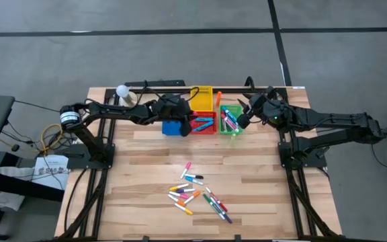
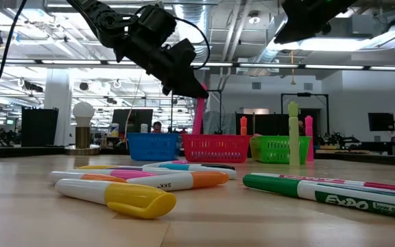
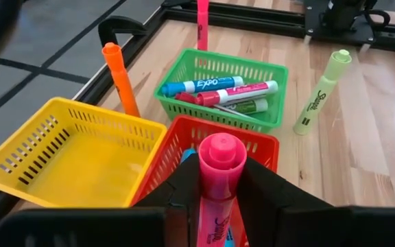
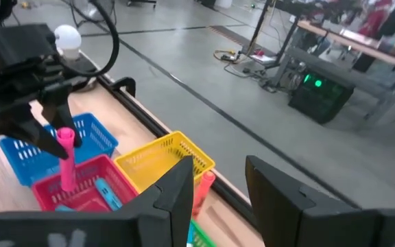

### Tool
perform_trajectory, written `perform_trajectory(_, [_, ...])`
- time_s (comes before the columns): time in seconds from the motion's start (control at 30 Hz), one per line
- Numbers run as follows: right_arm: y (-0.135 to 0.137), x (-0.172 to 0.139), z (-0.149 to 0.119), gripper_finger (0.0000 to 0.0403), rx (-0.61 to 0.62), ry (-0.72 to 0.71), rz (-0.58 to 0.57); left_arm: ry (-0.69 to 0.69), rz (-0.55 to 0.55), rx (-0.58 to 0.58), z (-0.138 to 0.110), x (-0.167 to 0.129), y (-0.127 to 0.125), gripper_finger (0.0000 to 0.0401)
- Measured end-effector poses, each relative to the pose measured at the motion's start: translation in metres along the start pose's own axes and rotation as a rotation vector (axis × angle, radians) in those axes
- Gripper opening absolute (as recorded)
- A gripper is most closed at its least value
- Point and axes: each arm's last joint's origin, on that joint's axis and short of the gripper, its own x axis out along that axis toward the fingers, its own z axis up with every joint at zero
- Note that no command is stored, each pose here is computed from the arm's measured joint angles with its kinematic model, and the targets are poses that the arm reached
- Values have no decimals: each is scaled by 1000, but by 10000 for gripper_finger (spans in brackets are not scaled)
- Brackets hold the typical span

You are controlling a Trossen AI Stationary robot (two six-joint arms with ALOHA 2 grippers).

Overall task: Pick & Place Markers
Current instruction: Put the left large pink highlighter pen into the red bin

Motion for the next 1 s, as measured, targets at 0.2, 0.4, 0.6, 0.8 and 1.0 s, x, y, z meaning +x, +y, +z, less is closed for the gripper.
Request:
perform_trajectory(0.2, [0,0,0,125,100,0,0,3,0,27,0,0,0,76])
perform_trajectory(0.4, [0,0,0,125,239,0,1,5,0,52,-1,0,0,76])
perform_trajectory(0.6, [2,0,0,125,314,8,52,18,-2,52,-2,0,0,76])
perform_trajectory(0.8, [4,0,0,125,312,17,103,31,-3,57,-3,0,0,79])
perform_trajectory(1.0, [5,0,-2,125,330,37,116,68,-7,58,-7,0,0,112])
